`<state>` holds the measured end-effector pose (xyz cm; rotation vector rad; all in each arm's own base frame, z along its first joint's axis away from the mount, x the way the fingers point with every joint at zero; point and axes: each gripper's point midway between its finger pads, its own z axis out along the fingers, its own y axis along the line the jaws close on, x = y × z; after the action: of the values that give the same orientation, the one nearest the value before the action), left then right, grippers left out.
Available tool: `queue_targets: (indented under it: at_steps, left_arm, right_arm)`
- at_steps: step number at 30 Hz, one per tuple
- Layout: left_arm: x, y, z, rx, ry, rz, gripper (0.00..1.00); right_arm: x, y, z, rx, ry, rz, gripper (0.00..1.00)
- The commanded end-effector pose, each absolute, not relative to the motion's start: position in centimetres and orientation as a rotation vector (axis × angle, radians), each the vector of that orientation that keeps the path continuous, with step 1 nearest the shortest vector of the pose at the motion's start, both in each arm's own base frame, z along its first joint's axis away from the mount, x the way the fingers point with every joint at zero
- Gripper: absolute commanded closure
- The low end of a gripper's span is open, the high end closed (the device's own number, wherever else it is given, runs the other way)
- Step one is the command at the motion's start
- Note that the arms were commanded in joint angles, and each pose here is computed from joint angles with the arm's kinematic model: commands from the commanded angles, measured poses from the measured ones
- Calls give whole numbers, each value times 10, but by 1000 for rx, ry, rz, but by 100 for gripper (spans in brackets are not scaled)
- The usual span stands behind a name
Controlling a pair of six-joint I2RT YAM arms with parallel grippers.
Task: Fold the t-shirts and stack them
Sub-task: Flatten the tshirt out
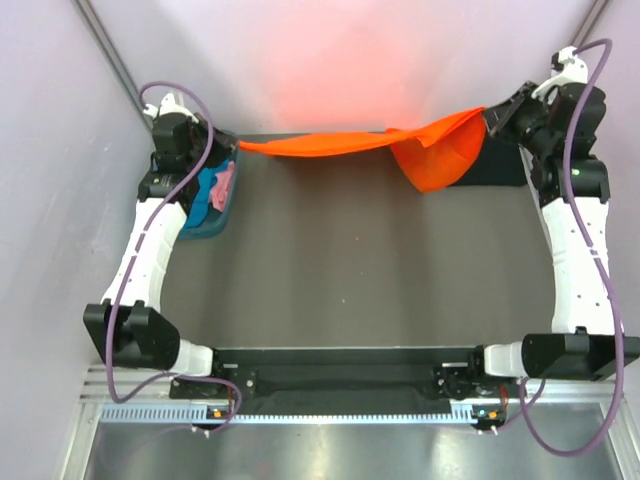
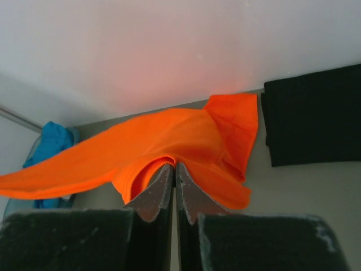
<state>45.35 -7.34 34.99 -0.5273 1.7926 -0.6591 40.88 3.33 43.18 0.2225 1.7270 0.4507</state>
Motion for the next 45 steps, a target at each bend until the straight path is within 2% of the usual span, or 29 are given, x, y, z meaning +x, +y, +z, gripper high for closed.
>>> queue_targets:
  at_steps: [1, 8, 16, 19, 24, 27, 30, 36, 37, 39, 41, 42, 43, 45]
  left_arm:
    - [427, -62, 406, -474, 1649, -630, 100]
    - [367, -54, 499, -442, 1459, -644, 100]
    - [279, -45, 575, -411, 1276, -610, 100]
    - [249, -45, 603, -389, 1204, -630, 100]
    - [222, -47, 638, -364, 1116, -684, 100]
    - [226, -50, 638, -367, 1121, -699, 100]
    - [256, -58, 611, -385, 1203, -704, 100]
    - [354, -74, 469, -440, 1538, -604, 100]
    - [375, -76, 417, -449, 1653, -551, 100]
    - [394, -73, 370, -466, 1754, -483, 100]
    - [425, -69, 284, -498, 1936, -364, 100]
    - [425, -69, 283, -498, 1937, -364, 100]
    - [441, -69, 246, -504, 2007, -323, 100]
    - [456, -64, 212, -527, 2071, -290, 100]
  right_arm:
    - [376, 26, 477, 190, 1604, 352, 100]
    - [291, 37, 559, 147, 1404, 316, 100]
    - [136, 5, 639, 150, 1095, 229, 100]
    - [101, -1, 661, 145, 1000, 228, 100]
    - [80, 3, 679, 133, 925, 280, 100]
    - [91, 4, 672, 136, 949, 274, 100]
    - [129, 8, 651, 148, 1014, 278, 100]
    - [242, 28, 576, 156, 1168, 307, 100]
    - [271, 33, 540, 156, 1251, 299, 100]
    - [307, 39, 511, 154, 1290, 307, 100]
    - [354, 46, 445, 152, 1414, 293, 100]
    - [365, 47, 440, 154, 1421, 286, 100]
    - [379, 48, 417, 152, 1472, 273, 100]
    - [415, 54, 376, 130, 1563, 254, 100]
